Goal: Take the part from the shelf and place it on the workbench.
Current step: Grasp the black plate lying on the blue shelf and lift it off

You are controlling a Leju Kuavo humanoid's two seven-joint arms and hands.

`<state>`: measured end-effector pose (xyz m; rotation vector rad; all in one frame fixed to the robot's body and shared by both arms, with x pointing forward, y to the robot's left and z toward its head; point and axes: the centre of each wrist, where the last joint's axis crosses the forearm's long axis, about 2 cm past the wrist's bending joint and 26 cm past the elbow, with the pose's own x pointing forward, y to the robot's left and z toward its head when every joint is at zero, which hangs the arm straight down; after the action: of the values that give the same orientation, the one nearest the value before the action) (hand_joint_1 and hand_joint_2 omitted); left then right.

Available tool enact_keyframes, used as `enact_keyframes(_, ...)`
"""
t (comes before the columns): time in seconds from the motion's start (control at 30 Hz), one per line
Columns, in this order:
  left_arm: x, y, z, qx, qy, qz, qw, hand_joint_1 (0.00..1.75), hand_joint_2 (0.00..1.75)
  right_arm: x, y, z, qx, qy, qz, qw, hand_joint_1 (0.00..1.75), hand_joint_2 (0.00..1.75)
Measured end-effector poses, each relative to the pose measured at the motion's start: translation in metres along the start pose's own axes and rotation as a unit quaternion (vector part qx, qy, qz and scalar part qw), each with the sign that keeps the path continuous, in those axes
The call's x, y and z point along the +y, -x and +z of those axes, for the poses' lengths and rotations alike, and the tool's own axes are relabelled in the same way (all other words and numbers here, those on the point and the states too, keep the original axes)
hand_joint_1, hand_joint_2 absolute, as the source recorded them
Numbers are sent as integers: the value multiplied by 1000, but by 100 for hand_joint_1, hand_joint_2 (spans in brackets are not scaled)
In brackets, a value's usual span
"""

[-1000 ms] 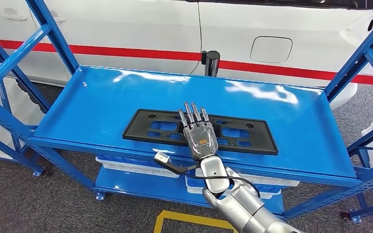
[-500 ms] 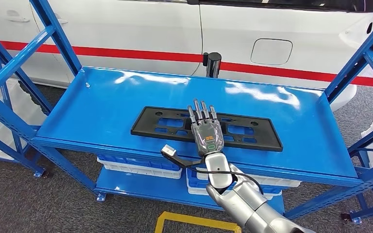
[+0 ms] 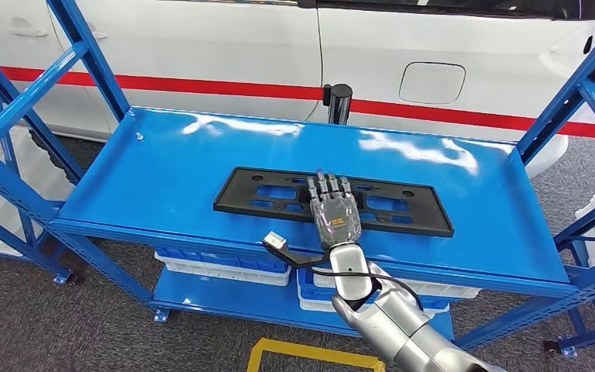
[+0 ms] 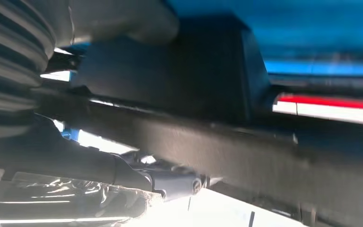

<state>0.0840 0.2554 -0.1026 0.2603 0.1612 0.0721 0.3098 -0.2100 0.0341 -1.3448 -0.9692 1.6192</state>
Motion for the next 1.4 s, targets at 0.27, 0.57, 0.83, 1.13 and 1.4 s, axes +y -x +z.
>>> enact_keyframes(0.27,0,0,0,2,-4,6,1000,0,0,7,2,4,-2,-17,13,1000,173,175)
enact_keyframes(0.57,0,1,0,3,-7,10,1000,0,0,5,3,5,-11,-9,21,1000,175,175)
enact_keyframes(0.83,0,1,0,3,-6,9,1000,0,0,-2,-1,7,-55,49,-12,997,175,175)
enact_keyframes(1.13,-1,0,0,0,-6,4,1000,0,0,-22,-2,3,-85,108,-66,988,175,175)
enact_keyframes(1.4,-2,-2,2,-2,-2,2,1000,0,175,-85,-6,-6,-180,232,-256,921,175,175)
